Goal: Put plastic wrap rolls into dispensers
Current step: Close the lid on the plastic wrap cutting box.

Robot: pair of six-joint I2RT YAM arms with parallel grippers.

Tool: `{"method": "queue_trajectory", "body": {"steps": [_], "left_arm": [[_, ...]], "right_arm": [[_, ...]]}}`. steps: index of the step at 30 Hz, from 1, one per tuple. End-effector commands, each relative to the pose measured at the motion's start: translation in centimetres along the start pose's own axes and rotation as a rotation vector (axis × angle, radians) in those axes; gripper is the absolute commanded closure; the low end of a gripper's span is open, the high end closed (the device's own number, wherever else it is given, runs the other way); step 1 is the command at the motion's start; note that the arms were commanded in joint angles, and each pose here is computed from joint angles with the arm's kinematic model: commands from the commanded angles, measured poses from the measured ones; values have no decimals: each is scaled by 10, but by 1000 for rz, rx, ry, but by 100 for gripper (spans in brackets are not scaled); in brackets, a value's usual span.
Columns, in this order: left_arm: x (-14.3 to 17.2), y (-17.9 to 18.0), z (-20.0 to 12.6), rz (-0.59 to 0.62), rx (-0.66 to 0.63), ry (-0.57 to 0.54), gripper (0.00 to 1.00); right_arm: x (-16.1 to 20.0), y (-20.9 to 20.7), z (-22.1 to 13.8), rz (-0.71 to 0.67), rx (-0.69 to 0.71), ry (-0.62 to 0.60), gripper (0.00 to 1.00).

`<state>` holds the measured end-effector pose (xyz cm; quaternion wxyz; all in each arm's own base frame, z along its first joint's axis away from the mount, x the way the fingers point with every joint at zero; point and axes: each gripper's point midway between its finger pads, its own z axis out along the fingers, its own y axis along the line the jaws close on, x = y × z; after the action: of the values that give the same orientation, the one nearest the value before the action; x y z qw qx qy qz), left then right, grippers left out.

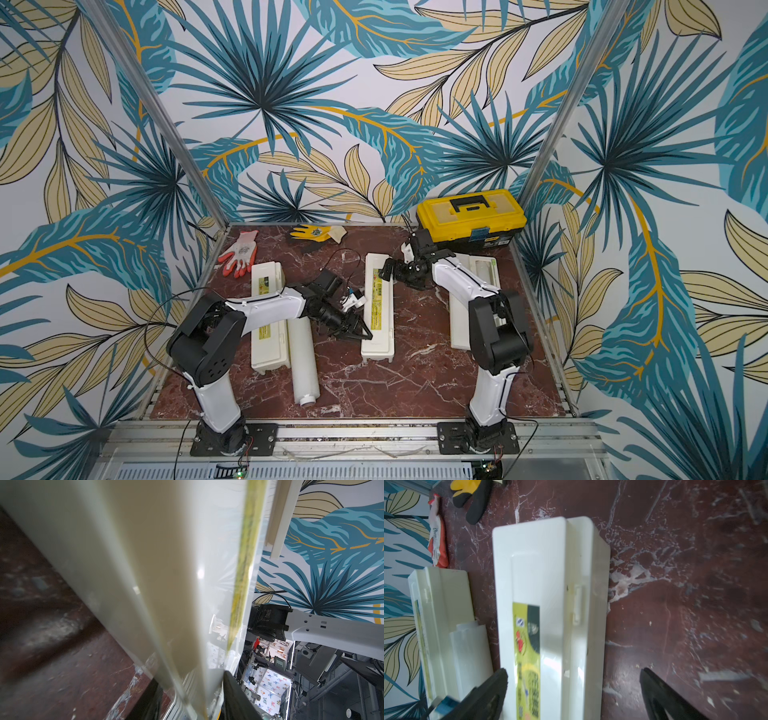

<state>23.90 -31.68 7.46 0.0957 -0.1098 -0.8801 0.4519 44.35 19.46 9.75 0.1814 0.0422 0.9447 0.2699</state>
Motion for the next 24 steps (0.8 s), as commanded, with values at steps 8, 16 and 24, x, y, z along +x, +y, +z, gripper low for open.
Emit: {"method": "queue_trajectory", "body": {"steps": [8, 16, 24], "left_arm": [[23, 98, 18, -136, -369, 40, 50], [-50, 64, -19, -28, -331, -137, 28], [-152, 43, -57, 46, -332, -346, 24]], "right_arm": [[41, -20, 55, 187, -106, 304, 29], [71, -46, 58, 205, 4, 401, 39], [71, -47, 51, 164, 28, 396, 39]]}}
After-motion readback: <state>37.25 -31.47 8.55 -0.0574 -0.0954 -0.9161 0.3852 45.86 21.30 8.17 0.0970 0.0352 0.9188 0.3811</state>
